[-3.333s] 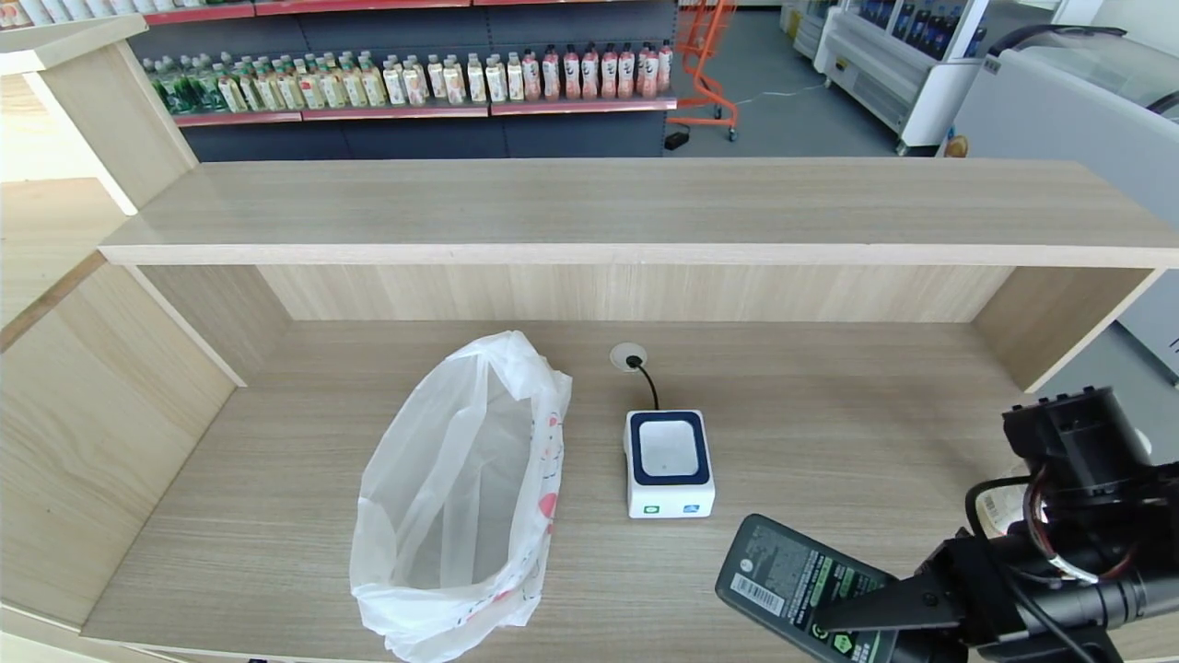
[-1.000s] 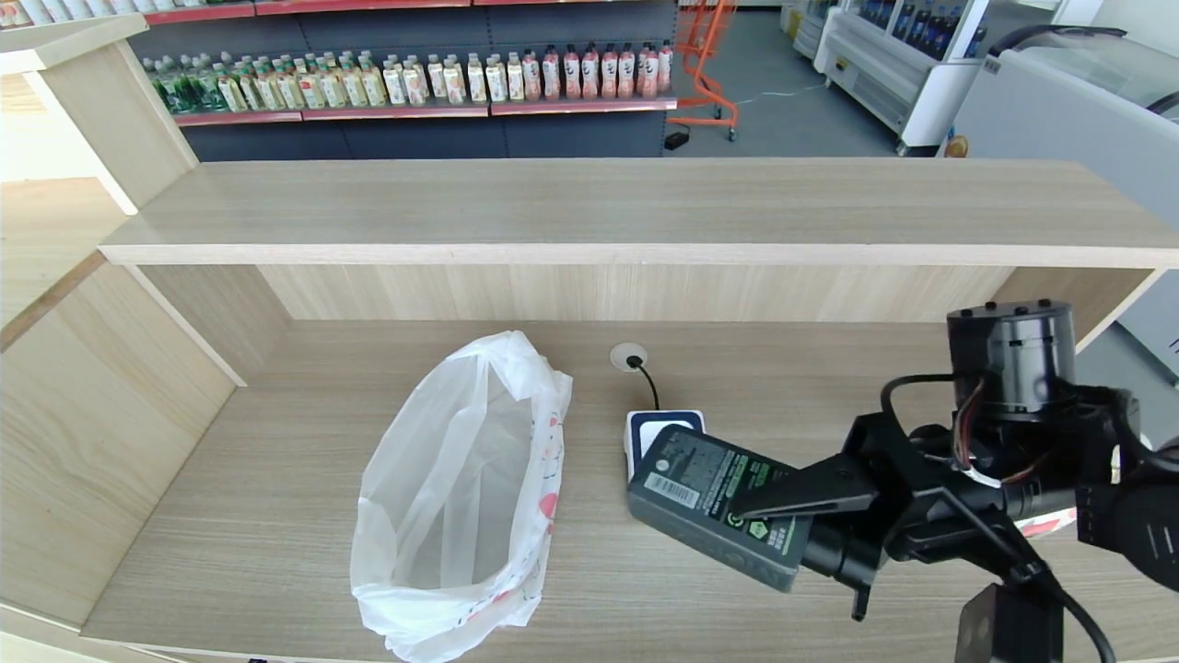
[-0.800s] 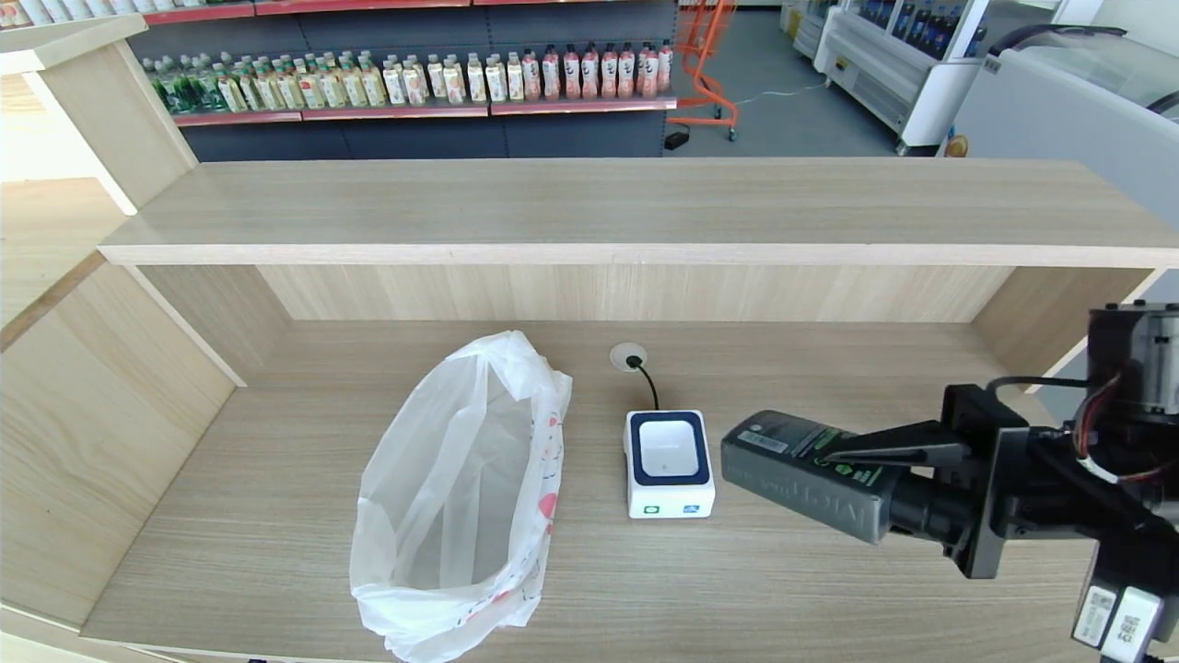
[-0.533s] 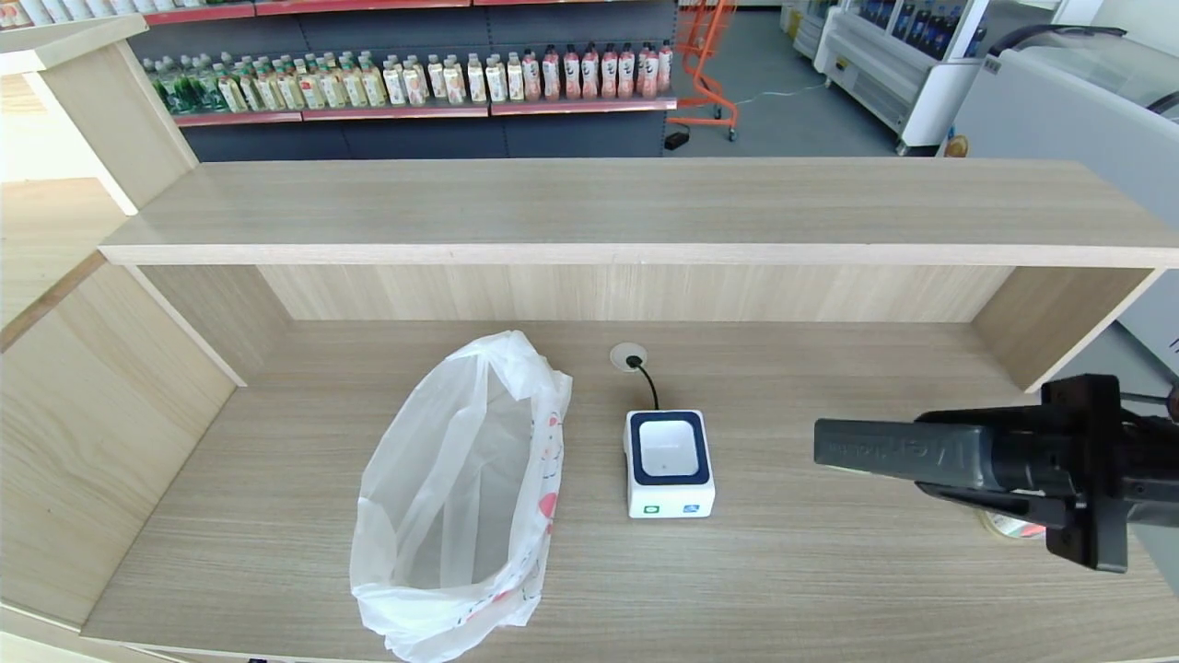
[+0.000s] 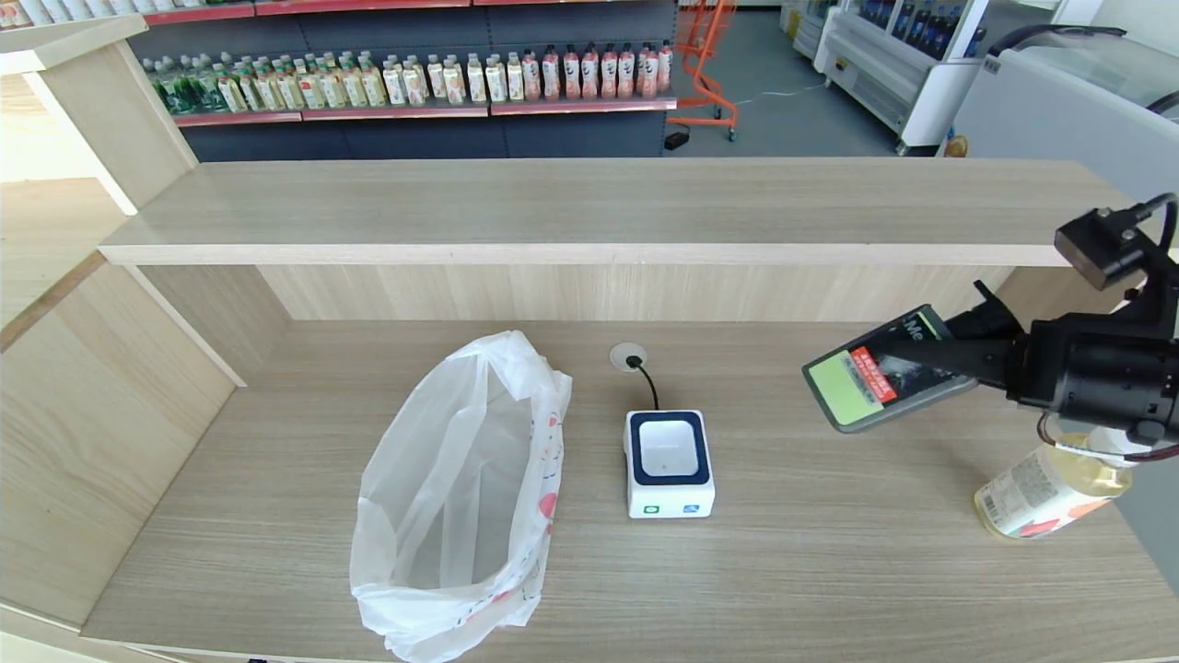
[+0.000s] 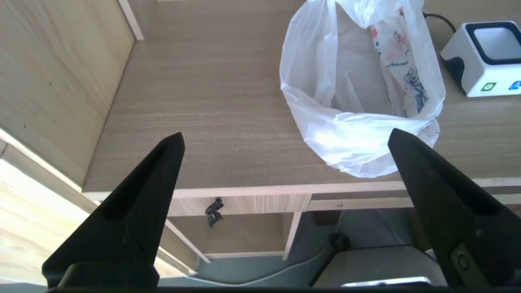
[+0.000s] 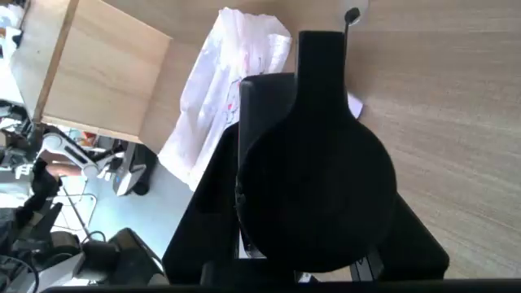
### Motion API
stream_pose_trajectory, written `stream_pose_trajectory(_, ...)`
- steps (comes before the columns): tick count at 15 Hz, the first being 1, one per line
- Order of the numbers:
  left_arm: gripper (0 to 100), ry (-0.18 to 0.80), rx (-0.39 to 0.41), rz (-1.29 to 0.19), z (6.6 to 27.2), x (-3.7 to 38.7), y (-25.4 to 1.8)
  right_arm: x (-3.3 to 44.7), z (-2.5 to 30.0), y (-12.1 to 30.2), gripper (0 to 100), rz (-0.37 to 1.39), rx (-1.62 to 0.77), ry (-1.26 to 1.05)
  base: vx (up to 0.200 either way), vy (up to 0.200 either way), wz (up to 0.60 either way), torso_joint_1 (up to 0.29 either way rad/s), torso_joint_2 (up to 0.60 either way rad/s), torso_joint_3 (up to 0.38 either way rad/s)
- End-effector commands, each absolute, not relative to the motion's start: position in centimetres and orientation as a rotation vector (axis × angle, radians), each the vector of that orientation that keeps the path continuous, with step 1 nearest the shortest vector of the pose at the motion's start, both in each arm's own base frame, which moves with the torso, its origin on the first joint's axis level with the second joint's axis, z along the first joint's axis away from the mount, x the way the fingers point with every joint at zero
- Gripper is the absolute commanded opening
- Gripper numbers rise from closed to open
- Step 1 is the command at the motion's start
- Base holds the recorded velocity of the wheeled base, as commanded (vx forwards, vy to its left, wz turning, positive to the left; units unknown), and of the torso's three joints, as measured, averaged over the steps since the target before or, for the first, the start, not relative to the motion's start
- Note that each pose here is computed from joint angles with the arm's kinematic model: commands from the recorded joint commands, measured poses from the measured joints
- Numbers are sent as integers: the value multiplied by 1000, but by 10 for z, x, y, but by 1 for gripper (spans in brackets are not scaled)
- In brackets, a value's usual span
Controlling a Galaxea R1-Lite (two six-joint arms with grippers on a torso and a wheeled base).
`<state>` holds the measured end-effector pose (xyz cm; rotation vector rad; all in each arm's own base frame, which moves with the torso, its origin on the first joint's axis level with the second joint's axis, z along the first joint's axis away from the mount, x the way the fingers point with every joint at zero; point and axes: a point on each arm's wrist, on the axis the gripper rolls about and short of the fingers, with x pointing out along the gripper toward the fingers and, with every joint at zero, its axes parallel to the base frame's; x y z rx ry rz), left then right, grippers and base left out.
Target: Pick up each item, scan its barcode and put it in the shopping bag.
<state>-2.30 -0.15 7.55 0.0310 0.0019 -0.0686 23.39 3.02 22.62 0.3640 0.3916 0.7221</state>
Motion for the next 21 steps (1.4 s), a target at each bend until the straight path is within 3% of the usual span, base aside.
stream_pose_trajectory(1,100,4,31,-68,75,-23,-1,282,200,84,0,703,496,580,0,0,0,0,0,0)
stream_pose_trajectory(7,100,4,32,-68,75,-23,-1,308,154,139,0,679,438,720,0,0,0,0,0,0)
stream_pose_trajectory(17,100,3,32,-69,75,-23,-1,326,117,185,0,662,306,736,0,0,0,0,0,0)
stream_pose_trajectory(21,100,4,32,-68,75,-23,-1,327,123,188,0,661,290,701,0,0,0,0,0,0)
